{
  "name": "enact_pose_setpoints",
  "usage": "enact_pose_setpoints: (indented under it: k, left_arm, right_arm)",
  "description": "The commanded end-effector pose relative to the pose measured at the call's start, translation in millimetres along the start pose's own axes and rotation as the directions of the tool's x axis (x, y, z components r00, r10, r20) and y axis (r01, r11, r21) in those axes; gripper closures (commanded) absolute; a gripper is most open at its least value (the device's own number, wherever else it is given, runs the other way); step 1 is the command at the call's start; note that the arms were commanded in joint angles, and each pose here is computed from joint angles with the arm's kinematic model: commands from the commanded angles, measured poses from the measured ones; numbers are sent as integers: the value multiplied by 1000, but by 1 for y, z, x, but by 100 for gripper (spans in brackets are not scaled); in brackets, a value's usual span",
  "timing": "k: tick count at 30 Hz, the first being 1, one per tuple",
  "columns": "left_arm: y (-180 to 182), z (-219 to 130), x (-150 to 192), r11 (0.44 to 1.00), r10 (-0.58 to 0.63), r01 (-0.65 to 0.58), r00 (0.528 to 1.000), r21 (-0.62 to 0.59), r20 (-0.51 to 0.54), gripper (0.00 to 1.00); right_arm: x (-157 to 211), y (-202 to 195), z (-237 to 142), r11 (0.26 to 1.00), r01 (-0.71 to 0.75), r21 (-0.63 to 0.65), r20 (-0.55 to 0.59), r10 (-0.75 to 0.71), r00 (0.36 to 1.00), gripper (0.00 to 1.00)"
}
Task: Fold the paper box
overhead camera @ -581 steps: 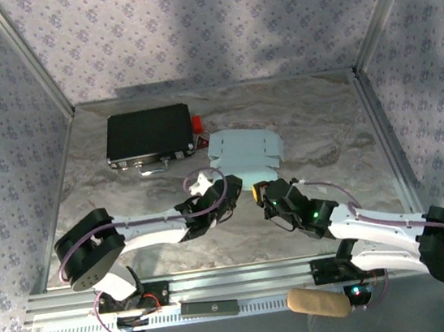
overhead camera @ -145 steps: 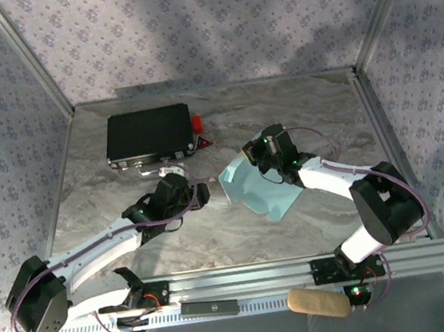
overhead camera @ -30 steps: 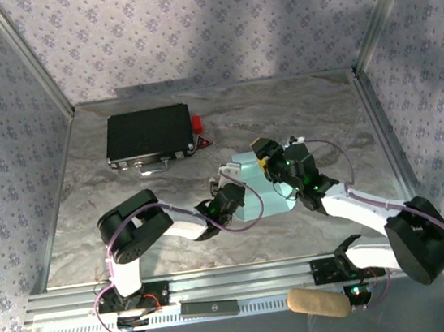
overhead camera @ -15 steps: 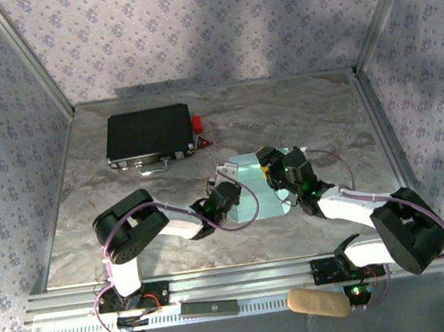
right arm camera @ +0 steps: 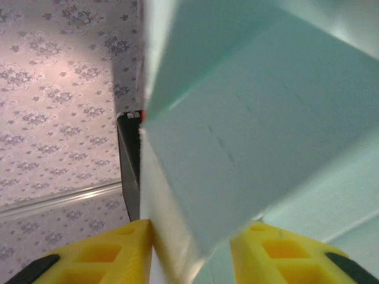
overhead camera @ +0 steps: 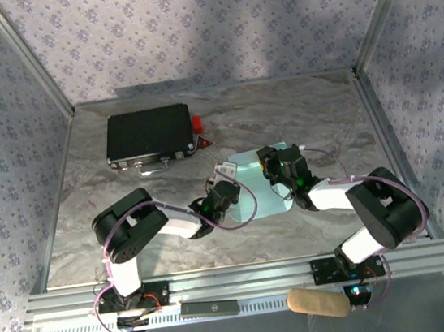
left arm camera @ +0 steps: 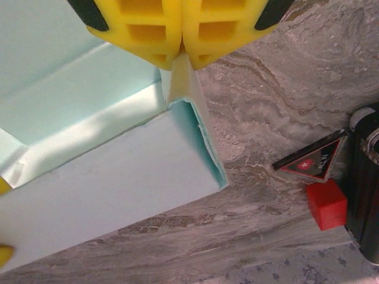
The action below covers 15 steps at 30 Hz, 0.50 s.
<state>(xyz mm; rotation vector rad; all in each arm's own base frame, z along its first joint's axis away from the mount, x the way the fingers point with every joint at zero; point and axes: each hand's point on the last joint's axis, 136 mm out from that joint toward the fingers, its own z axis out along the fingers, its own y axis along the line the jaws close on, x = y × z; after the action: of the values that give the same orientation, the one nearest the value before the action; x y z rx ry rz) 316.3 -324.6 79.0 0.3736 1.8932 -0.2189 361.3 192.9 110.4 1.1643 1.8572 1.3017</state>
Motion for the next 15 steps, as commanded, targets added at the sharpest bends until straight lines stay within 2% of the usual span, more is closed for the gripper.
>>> enact_pose_setpoints:
  k: [1,7,15]
  left_arm:
    - [-6,0,-1,994,-27,25,999,105,23,100]
    - [-5,3,-6,986,-21,12,999,164,48,100]
    - [-4,12,-9,980,-26,14,998,199,56,97]
  right_arm:
    - [0,-8,10,998,-40,42,-5,40,999,79]
    - [-1,-23,9,992,-64,112,9,63,998,100]
    - [3,-32,12,983,-76,170,6,76,997,100]
